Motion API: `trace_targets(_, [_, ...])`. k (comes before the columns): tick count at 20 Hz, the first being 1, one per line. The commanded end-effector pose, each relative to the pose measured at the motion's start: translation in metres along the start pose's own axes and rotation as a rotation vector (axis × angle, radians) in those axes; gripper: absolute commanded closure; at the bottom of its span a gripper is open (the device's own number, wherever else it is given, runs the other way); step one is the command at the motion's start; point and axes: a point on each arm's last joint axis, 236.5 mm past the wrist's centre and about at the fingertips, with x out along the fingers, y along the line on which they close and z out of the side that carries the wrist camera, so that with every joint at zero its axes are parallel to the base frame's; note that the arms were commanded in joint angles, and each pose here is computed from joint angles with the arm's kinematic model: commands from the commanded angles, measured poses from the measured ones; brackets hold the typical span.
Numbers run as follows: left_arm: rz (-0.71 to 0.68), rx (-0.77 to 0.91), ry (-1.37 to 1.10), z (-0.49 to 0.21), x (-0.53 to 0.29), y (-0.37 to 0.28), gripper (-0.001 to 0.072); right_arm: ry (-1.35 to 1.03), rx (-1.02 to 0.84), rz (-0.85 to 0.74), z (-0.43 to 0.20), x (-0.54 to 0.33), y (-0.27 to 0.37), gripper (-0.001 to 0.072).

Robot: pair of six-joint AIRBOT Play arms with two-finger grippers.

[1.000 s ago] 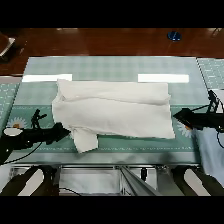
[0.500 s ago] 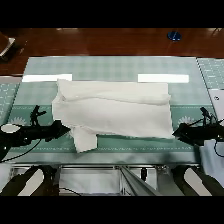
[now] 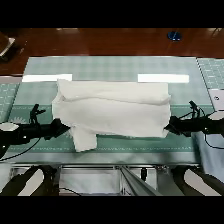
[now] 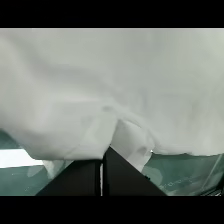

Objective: Fold the shirts.

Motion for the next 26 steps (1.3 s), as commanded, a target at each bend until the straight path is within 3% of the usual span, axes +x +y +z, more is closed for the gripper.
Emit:
trace_targets(1, [-0.028,0.090,-0.053,0.030,-0.020,-0.029,0.0682,-0.035,-0.119,0.056,0.026,-0.021,0.035,0.0692])
trace_targets(6, [-0.032,0.180,-0.226,0.117,-0.056,-0.071,0.0683,-0.146,-0.185,0.082,0.096,-0.059,0.071,0.0692])
trace_targets(15, [-0.054,0.170,-0.082,0.217,0.018,-0.099,0.0683,-0.174,-0.135,0.221,0.178,-0.052,0.106,0.0692])
trace_targets(20, [-0.067,0.113,0.034,0.230,0.055,-0.090,0.0680,-0.181,-0.110,0.243,0.203,-0.032,0.102,0.0676])
trace_targets(21, [-0.065,0.106,0.054,0.227,0.059,-0.086,0.0584,-0.191,-0.105,0.238,0.208,-0.028,0.099,0.0530])
trace_targets(22, [-0.067,0.100,0.082,0.221,0.061,-0.083,0.0265,-0.200,-0.096,0.232,0.212,-0.024,0.095,0.0290])
trace_targets(23, [-0.063,0.099,0.107,0.217,0.059,-0.079,0.0201,-0.210,-0.098,0.227,0.214,-0.024,0.094,0.0298])
trace_targets(26, [-0.001,0.101,0.183,0.212,0.014,-0.050,0.0201,-0.241,-0.089,0.232,0.227,-0.060,0.078,0.0298])
